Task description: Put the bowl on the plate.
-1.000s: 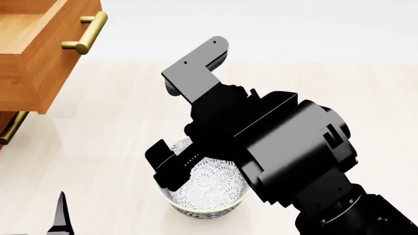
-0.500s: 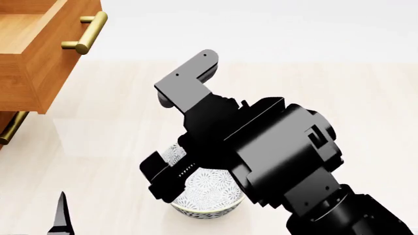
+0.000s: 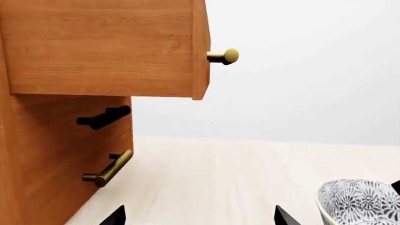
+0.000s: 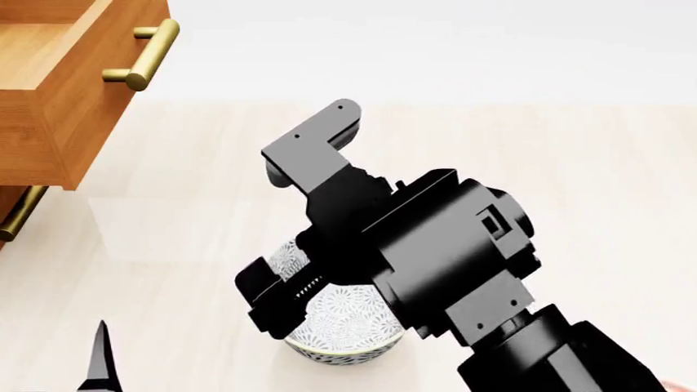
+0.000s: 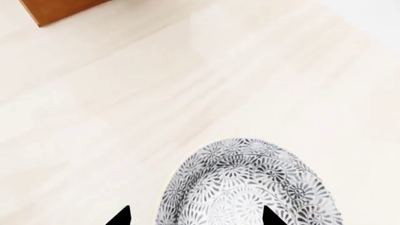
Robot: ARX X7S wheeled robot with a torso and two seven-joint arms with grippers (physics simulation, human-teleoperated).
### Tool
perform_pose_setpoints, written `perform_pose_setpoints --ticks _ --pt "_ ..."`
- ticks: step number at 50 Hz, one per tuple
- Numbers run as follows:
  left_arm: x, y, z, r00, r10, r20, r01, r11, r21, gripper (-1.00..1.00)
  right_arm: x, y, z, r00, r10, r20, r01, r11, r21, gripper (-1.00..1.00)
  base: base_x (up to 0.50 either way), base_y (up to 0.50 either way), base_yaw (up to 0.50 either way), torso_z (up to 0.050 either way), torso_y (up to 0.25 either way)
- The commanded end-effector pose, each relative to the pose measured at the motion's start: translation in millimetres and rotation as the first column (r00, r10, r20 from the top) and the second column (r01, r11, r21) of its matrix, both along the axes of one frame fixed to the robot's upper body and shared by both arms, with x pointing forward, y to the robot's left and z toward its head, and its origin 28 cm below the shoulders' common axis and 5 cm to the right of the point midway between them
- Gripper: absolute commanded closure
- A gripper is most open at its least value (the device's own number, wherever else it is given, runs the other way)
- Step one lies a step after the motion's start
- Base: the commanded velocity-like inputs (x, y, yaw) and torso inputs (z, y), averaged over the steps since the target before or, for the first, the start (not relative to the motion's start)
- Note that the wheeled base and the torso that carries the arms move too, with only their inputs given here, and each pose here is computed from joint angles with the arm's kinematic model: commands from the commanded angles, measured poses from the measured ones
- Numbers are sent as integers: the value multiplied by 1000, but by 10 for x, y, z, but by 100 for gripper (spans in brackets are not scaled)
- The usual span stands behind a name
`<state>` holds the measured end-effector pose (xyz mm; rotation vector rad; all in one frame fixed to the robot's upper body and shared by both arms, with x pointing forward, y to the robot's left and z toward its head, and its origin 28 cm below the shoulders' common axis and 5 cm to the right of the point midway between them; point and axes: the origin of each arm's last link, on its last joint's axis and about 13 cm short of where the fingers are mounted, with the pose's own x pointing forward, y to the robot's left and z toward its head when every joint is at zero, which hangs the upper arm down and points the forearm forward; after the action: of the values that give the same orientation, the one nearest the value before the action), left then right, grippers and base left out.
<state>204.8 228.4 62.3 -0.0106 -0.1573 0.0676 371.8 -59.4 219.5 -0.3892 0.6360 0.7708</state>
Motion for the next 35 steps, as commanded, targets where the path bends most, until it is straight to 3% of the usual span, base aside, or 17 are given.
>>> perform_pose_setpoints --ticks 1,20,35 --pt "-15 -3 14 1000 -3 9 3 1000 1 -100 61 19 -89 1000 1 -24 -1 1000 3 -100 0 0 0 0 0" --pt "-6 -7 12 1000 -6 7 6 1000 1 -100 70 58 -349 996 4 -94 -6 1000 -23 -100 0 0 0 0 0" --pt "-13 -2 23 1000 -2 10 2 1000 1 -100 95 60 -369 992 -9 -129 6 1000 -28 -100 0 0 0 0 0"
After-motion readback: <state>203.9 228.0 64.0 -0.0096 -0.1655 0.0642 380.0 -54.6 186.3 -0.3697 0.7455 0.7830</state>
